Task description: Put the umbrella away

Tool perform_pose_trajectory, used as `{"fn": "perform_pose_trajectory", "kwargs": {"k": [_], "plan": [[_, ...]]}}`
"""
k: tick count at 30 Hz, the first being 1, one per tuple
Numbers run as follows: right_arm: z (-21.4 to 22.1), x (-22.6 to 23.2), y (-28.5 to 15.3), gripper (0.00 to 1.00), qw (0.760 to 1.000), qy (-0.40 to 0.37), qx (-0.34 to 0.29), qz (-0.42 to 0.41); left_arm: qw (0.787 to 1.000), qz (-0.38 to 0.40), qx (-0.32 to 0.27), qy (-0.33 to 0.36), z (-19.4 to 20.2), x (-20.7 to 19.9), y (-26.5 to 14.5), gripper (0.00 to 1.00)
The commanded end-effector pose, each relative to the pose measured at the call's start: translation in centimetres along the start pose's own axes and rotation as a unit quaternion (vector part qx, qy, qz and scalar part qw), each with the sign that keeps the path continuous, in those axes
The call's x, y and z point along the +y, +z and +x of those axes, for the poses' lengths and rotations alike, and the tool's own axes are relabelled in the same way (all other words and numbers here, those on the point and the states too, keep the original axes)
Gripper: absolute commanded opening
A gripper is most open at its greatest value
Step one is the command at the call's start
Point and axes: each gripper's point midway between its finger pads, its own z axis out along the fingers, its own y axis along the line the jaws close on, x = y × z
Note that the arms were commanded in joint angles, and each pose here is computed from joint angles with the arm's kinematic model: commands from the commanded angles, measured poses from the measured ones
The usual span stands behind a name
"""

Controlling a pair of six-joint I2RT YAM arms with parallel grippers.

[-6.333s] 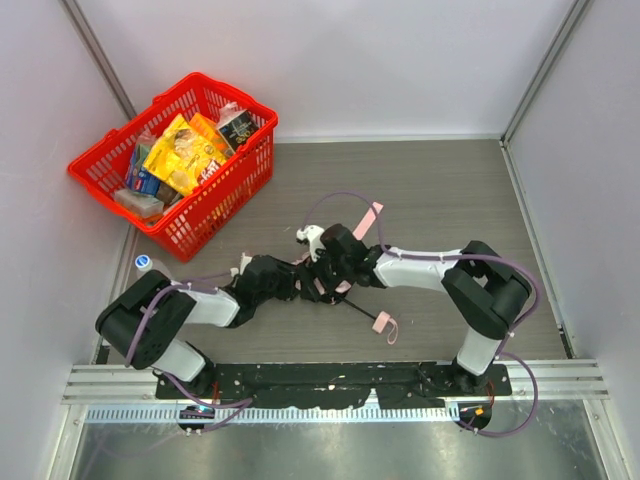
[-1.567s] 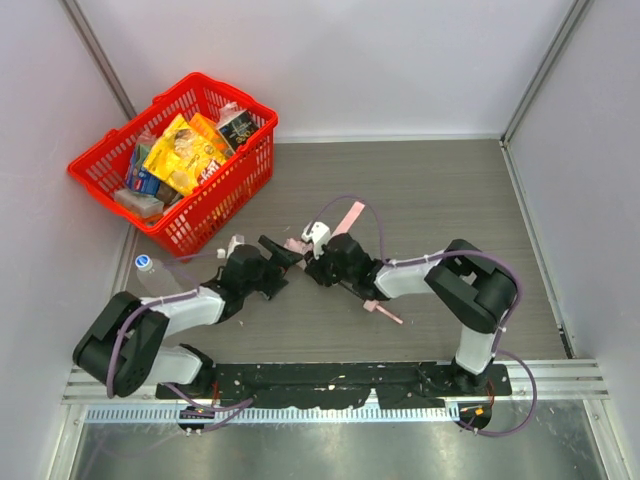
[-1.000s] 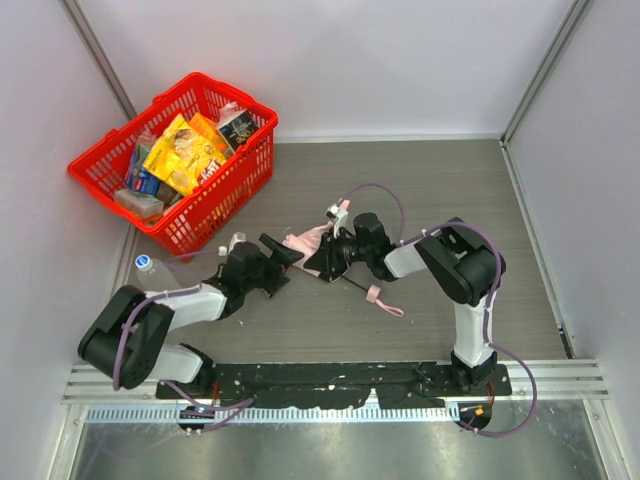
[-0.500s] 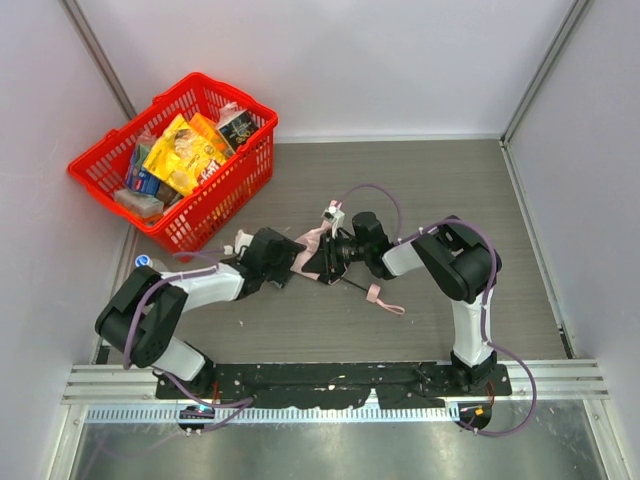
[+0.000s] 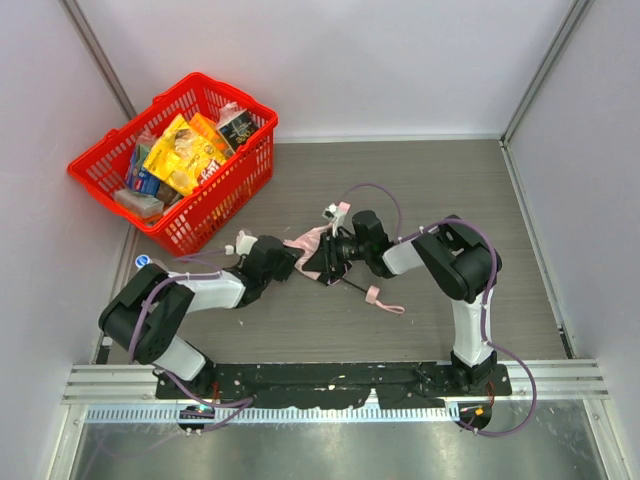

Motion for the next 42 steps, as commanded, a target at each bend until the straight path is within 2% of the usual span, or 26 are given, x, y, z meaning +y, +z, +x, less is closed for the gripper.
{"fn": "perform_pose_trajectory", "kwargs": {"k": [1,4,5,6,10,13,14,16,20,25,27,31,32,33,37,42], "plan": [[10.7,-0.6,-1.7,0.01,0.982,0.109,0.151,0.015,0.989,-0.121,-0.020,0.087,-0.9,8.4,0.8,0.21],[10.1,-0.6,-1.9,0.01,0.983,0.098,0.151,0.032,0.987,-0.123,-0.010,0.098,-0.7,8.4,0.7,0.08],[10.0,-1.1,-2.0,0.04,0.983,0.095,0.151,0.051,0.986,-0.131,-0.005,0.101,-0.6,8.7,0.6,0.02],[9.4,-1.2,-2.2,0.12,0.983,0.089,0.147,0.061,0.985,-0.137,0.000,0.101,-0.5,8.7,0.5,0.00],[7.1,-1.9,-3.1,0.36,0.983,0.061,0.125,0.120,0.979,-0.171,0.034,0.101,0.5,9.6,-0.3,0.00],[4.5,-2.0,-4.0,0.45,0.980,0.043,0.108,0.164,0.974,-0.194,0.054,0.104,1.1,10.5,-0.9,0.00],[3.3,-1.6,-4.4,0.55,0.980,0.028,0.097,0.170,0.972,-0.200,0.057,0.106,1.2,11.0,-1.1,0.00],[1.7,-1.1,-5.1,0.60,0.979,0.012,0.087,0.185,0.971,-0.204,0.060,0.109,1.3,11.4,-1.2,0.00],[-0.7,0.0,-7.2,0.62,0.971,-0.022,0.095,0.217,0.967,-0.207,0.074,0.132,1.4,11.8,-1.6,0.00],[-5.0,2.9,-9.4,0.66,0.959,-0.131,0.050,0.248,0.964,-0.211,0.087,0.136,1.7,12.2,-2.4,0.00],[-5.5,4.0,-9.0,0.68,0.943,-0.188,0.033,0.273,0.964,-0.211,0.095,0.131,2.0,12.2,-2.5,0.00],[-6.0,6.0,-7.3,0.75,0.880,-0.337,-0.020,0.334,0.960,-0.224,0.114,0.124,2.6,12.2,-2.9,0.00],[-5.4,6.0,-6.7,0.74,0.873,-0.350,-0.014,0.340,0.959,-0.229,0.116,0.123,2.6,12.1,-3.0,0.00],[-6.0,6.7,-6.2,0.74,0.859,-0.371,-0.034,0.352,0.957,-0.236,0.117,0.123,2.6,12.2,-3.2,0.00],[-5.5,5.7,-4.2,0.74,0.834,-0.400,-0.035,0.378,0.953,-0.252,0.117,0.119,2.5,12.5,-3.6,0.00],[-3.5,3.2,-2.2,0.73,0.821,-0.418,-0.004,0.388,0.948,-0.270,0.126,0.111,2.8,13.0,-4.0,0.00]]}}
